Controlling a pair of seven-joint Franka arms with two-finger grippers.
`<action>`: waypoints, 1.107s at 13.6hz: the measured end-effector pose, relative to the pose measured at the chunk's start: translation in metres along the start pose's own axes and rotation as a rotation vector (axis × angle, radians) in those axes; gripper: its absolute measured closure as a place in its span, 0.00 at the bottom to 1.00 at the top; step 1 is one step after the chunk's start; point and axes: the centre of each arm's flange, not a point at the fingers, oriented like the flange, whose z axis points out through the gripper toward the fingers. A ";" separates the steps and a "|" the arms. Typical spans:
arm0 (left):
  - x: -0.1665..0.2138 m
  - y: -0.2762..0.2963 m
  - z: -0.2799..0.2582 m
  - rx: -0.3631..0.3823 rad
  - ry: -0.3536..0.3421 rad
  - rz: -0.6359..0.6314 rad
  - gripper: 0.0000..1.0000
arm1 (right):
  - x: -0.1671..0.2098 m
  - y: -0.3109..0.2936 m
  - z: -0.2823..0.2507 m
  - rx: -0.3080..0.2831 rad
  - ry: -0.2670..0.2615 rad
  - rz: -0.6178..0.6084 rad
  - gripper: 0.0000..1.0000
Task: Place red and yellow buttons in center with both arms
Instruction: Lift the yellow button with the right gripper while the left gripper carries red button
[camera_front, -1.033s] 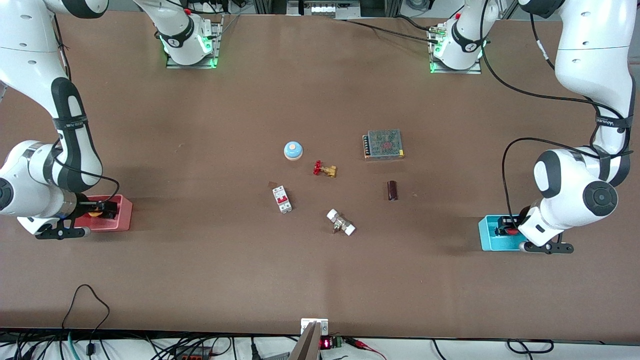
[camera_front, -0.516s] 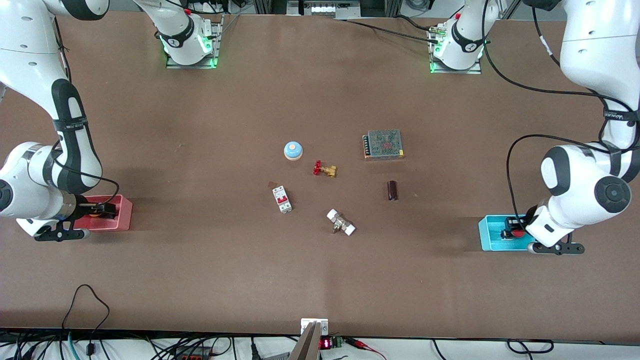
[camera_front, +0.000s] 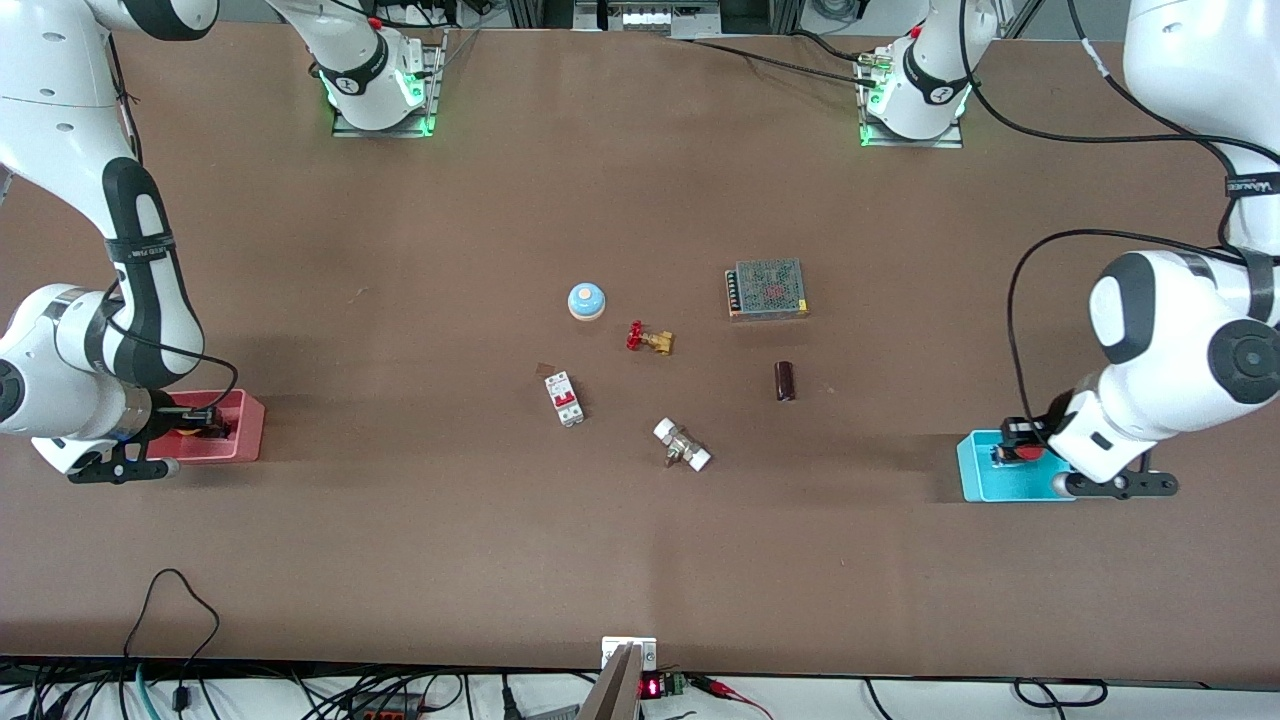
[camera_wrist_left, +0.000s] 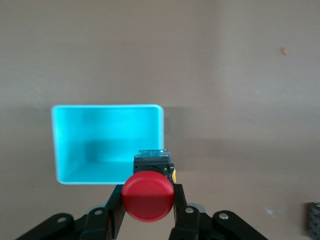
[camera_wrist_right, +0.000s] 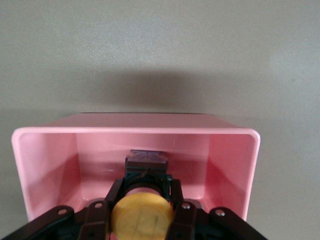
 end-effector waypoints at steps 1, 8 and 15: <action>-0.002 0.019 0.001 -0.001 -0.007 -0.017 0.57 | 0.001 0.001 -0.003 -0.001 0.003 -0.010 0.58; -0.028 0.156 0.038 0.001 -0.021 -0.111 0.57 | -0.028 -0.005 -0.156 0.051 -0.050 -0.020 0.59; -0.052 0.206 0.117 0.003 -0.016 -0.134 0.57 | -0.013 -0.177 -0.144 0.118 -0.089 -0.008 0.59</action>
